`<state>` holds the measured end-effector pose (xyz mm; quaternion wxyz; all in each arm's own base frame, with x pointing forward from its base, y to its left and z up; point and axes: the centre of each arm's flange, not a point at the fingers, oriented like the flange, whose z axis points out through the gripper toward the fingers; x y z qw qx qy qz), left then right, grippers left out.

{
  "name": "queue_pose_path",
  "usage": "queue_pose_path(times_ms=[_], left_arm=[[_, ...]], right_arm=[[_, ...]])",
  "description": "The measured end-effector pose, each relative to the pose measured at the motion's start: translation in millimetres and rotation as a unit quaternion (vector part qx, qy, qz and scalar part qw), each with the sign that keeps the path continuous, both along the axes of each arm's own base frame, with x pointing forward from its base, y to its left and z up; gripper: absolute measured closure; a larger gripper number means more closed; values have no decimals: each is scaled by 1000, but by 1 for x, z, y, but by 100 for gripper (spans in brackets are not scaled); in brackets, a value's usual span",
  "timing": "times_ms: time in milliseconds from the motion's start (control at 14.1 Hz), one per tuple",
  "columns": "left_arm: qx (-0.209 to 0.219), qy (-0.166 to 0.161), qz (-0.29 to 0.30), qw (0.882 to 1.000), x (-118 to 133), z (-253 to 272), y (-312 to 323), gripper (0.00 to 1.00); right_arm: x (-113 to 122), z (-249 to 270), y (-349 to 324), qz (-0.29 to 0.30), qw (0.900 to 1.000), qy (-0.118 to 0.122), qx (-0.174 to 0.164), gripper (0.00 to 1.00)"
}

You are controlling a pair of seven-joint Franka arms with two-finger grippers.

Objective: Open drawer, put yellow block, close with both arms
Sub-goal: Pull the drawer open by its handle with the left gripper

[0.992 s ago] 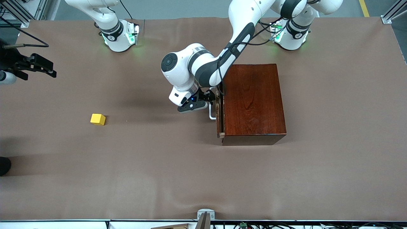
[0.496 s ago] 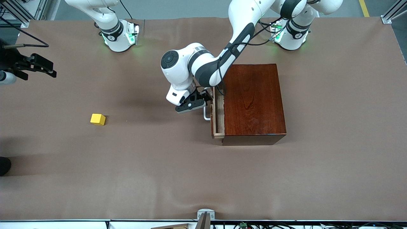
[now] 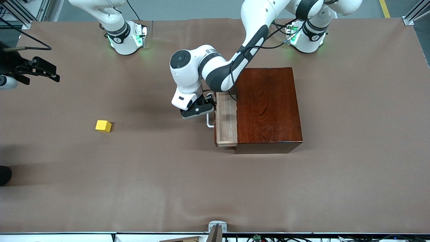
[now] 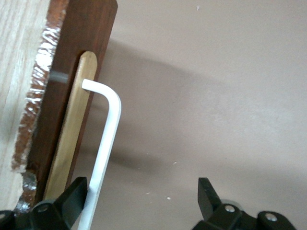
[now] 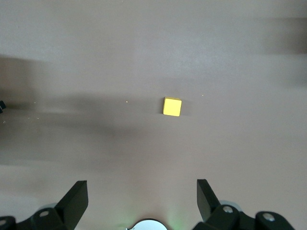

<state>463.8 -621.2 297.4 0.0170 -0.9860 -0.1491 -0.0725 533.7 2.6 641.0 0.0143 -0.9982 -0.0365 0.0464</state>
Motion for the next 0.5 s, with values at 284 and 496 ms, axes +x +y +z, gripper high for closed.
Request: queue_pose_path(times_ms=[284, 496], left_arm=[[-15, -4, 11, 1000, 0, 2, -4, 0], [-67, -16, 15, 998, -8, 8, -21, 0]], right_arm=[[0, 0, 0, 0, 1000, 1, 0, 0], [-1, -1, -1, 0, 1000, 5, 0, 0]])
